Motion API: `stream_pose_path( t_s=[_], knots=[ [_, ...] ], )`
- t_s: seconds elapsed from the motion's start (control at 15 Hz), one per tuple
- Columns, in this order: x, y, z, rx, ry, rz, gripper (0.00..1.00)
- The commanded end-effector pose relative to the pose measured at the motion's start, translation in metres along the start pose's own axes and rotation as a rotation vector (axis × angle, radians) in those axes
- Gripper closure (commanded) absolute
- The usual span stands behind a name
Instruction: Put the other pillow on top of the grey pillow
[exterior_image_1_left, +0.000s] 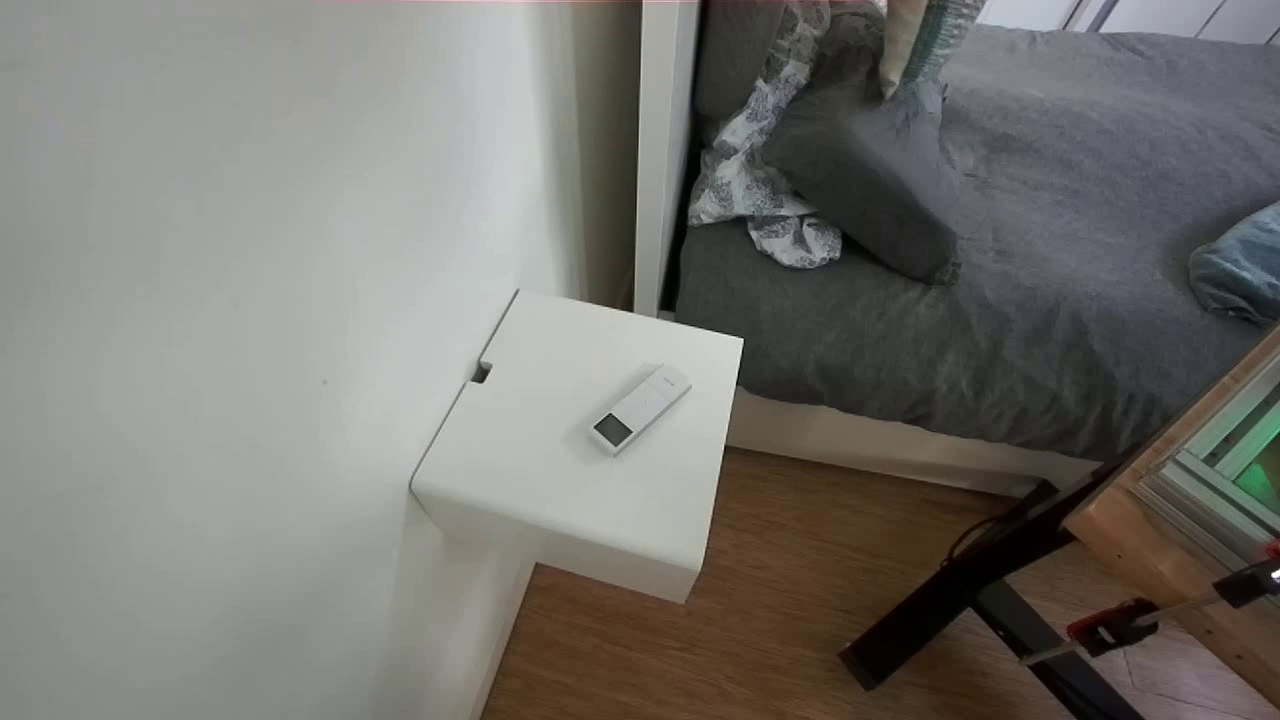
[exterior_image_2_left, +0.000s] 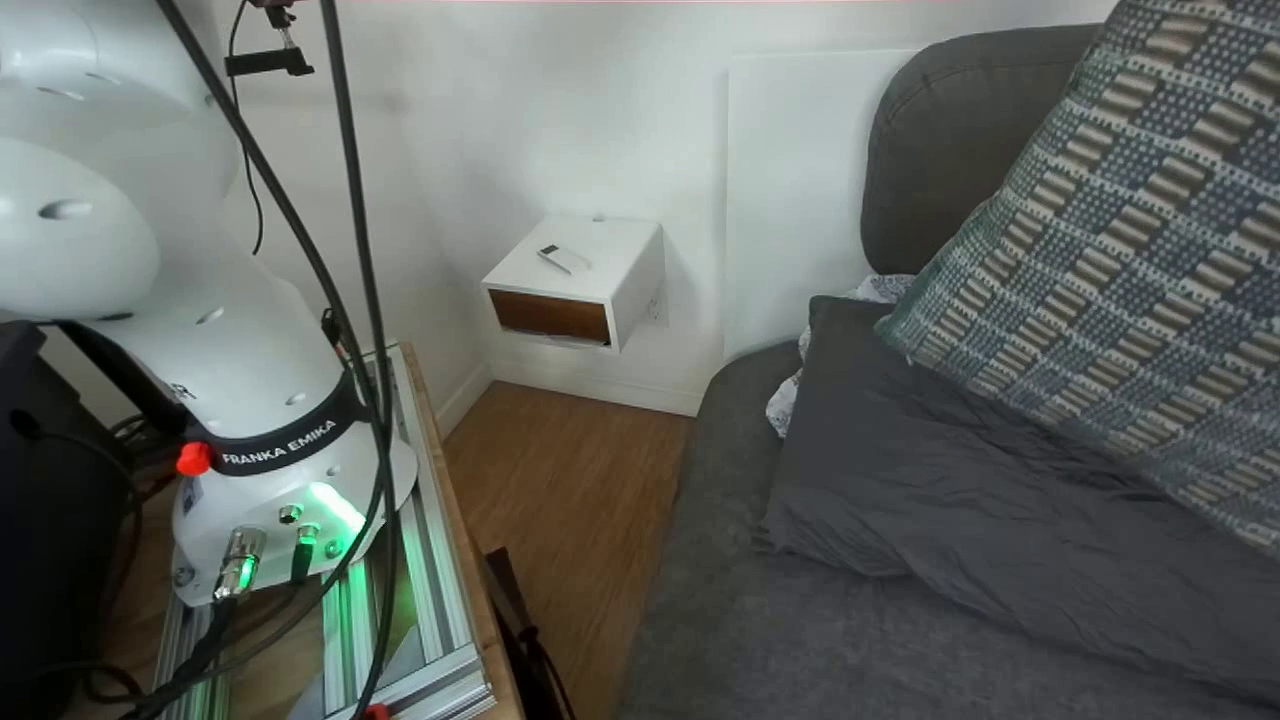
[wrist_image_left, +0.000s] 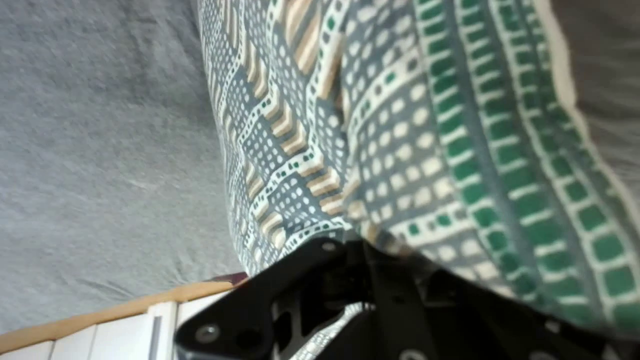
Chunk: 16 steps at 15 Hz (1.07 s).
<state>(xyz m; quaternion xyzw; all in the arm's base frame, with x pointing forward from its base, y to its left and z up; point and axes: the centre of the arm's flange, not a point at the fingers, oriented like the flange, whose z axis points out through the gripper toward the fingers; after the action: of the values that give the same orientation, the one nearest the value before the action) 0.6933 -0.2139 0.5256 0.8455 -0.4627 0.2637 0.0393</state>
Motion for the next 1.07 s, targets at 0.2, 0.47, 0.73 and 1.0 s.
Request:
stream_pose_path(
  t_s=[0.2, 0.47, 0.73, 1.0],
  knots=[
    [-0.041, -0.064, -0.090, 0.271, 0.206, -0.087, 0.98],
    [-0.074, -0.105, -0.040, 0.389, 0.325, -0.181, 0.98],
    [-0.110, -0.111, 0.054, 0.390, 0.400, -0.351, 0.98],
    [-0.142, -0.089, 0.116, 0.333, 0.339, -0.496, 0.98]
  ],
)
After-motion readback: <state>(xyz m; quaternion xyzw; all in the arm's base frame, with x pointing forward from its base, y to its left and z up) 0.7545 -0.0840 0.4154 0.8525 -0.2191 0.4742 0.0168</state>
